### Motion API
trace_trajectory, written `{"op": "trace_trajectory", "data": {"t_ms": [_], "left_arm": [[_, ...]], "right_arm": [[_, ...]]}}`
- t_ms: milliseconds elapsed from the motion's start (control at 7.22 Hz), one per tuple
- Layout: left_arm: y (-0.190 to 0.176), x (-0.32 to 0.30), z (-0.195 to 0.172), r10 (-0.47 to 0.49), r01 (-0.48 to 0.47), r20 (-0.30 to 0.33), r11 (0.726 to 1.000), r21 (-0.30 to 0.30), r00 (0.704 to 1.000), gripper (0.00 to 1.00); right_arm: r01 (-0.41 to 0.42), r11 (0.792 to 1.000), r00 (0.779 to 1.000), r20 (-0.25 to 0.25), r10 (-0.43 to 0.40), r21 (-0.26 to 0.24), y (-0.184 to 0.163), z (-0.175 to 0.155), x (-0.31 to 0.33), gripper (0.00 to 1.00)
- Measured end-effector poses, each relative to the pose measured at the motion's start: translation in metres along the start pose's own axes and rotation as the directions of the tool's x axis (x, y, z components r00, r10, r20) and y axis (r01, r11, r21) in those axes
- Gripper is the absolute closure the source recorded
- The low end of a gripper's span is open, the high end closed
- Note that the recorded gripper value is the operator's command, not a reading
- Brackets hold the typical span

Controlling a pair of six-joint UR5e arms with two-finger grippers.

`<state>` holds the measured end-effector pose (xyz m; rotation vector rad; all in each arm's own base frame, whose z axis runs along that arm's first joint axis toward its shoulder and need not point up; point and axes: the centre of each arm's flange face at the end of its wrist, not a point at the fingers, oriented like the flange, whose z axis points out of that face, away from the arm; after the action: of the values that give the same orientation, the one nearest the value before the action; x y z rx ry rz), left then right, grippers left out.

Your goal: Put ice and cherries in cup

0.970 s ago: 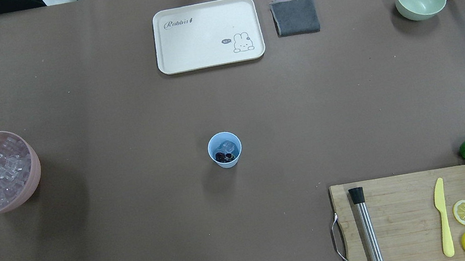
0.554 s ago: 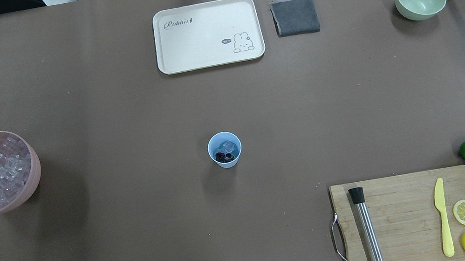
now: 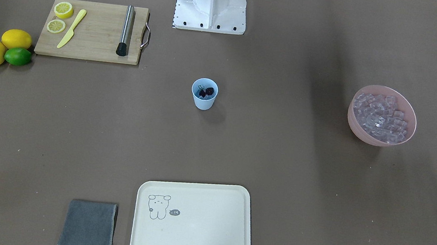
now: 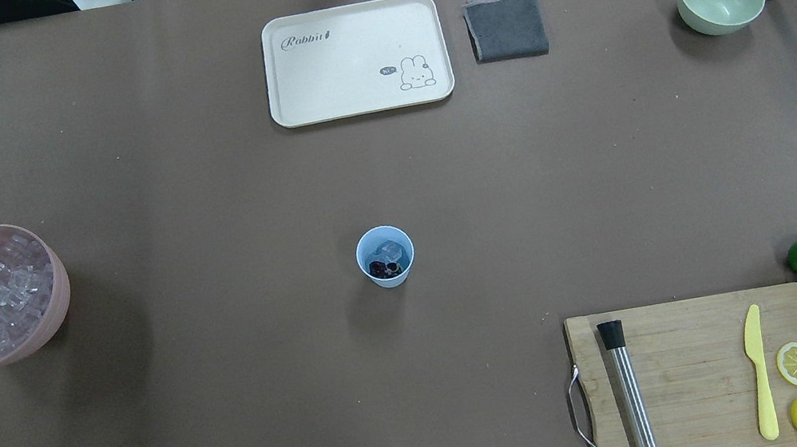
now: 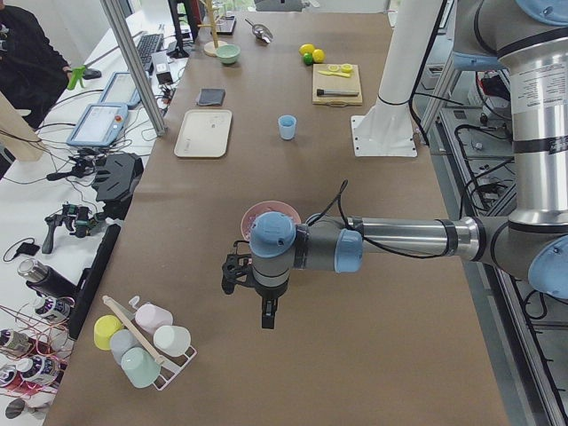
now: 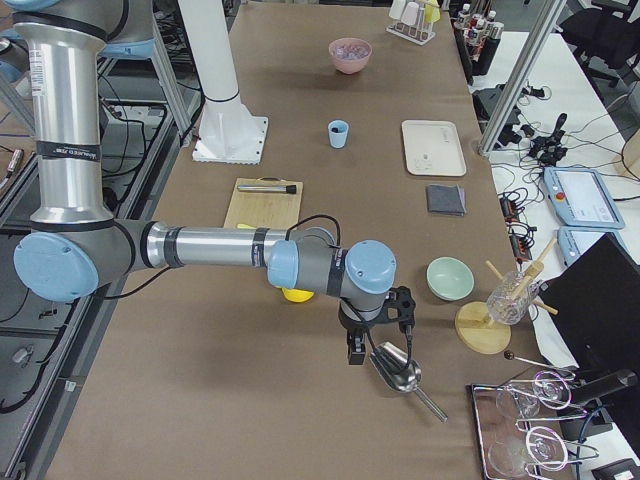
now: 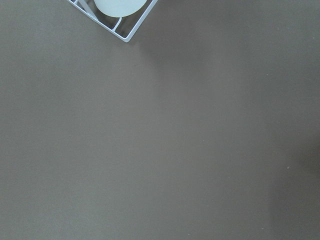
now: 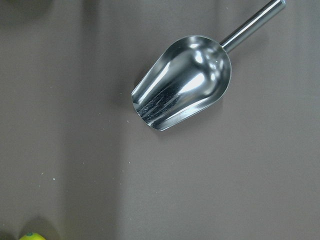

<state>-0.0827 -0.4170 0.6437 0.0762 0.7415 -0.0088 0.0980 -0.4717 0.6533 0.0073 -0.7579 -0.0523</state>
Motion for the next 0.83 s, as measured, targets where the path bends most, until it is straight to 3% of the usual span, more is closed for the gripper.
{"op": "trace_trajectory", "data": {"t_ms": [831], "left_arm": [[0.0024,-0.0065,-0.0032,-0.015,0.015,0.002,1.000,0.007,1.000,0.02]], "right_arm": [[0.006,1.000,1.000,-0.002,-0.006,0.006,-0.0009,-0.0027,-0.0025,0.00]]}}
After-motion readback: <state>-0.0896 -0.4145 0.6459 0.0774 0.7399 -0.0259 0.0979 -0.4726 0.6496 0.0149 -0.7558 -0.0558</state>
